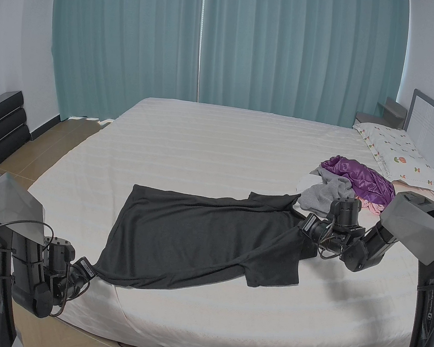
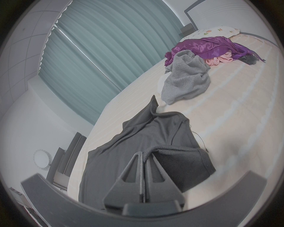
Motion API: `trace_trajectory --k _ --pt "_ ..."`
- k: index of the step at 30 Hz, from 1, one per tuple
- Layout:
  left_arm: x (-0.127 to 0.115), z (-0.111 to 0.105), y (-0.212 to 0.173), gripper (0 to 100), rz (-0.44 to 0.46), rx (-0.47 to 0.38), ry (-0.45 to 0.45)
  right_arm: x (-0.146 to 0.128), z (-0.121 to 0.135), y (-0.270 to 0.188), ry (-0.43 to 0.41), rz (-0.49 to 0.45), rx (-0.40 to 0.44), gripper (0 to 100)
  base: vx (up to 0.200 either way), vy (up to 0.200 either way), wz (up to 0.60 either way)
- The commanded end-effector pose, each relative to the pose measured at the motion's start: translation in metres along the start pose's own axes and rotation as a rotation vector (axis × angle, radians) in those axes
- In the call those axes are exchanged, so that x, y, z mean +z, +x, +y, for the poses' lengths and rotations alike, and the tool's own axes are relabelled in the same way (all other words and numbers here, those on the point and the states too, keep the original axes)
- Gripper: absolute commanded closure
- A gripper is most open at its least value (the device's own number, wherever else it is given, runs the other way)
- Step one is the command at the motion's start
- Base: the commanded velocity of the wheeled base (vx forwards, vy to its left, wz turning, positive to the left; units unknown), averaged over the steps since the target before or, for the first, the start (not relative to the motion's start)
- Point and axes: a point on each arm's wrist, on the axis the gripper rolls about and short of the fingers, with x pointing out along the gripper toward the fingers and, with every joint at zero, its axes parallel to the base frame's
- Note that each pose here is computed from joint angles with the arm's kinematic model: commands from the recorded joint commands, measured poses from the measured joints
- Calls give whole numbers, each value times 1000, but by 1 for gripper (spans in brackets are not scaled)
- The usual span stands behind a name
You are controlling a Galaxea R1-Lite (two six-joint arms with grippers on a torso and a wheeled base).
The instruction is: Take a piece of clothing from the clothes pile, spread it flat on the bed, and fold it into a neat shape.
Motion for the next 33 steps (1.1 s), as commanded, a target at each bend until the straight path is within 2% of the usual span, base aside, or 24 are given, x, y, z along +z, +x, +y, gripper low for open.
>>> trace_trajectory --k 1,6,9,10,14,16,21,24,26,27,28,33 --pt "0 -1 2 100 -2 -5 -15 -10 -13 40 1 -10 -50 100 0 0 0" --pt "-1 1 4 100 9 -3 -20 -12 -16 53 2 -37 -61 100 0 0 0" --pt "-3 1 5 100 15 2 -18 -10 -16 61 3 -85 -74 100 0 0 0" --pt "-3 2 5 100 16 3 -18 -11 -17 61 3 -85 -79 0 0 0 0" --pt "-3 2 5 100 16 3 -20 -5 -13 52 39 -90 -74 0 0 0 0" --pt "-3 2 5 100 16 3 -20 9 -6 36 77 -99 -55 0 0 0 0" --pt "-3 1 2 100 19 0 -19 17 -3 -10 79 13 25 0 0 0 0" --pt "-3 1 2 100 21 0 -17 4 -6 -28 60 71 15 0 0 0 0" --pt "-4 1 2 100 21 0 -17 -12 -11 -40 15 134 -8 0 0 0 0" --pt "-4 1 2 100 21 0 -17 -12 -11 -40 15 134 -8 0 0 0 0" --pt "-4 1 2 100 21 0 -17 -25 -16 -47 -17 183 -26 0 0 0 0" --pt "-3 1 3 100 20 -1 -18 -56 -24 -51 -53 267 -48 0 0 0 0"
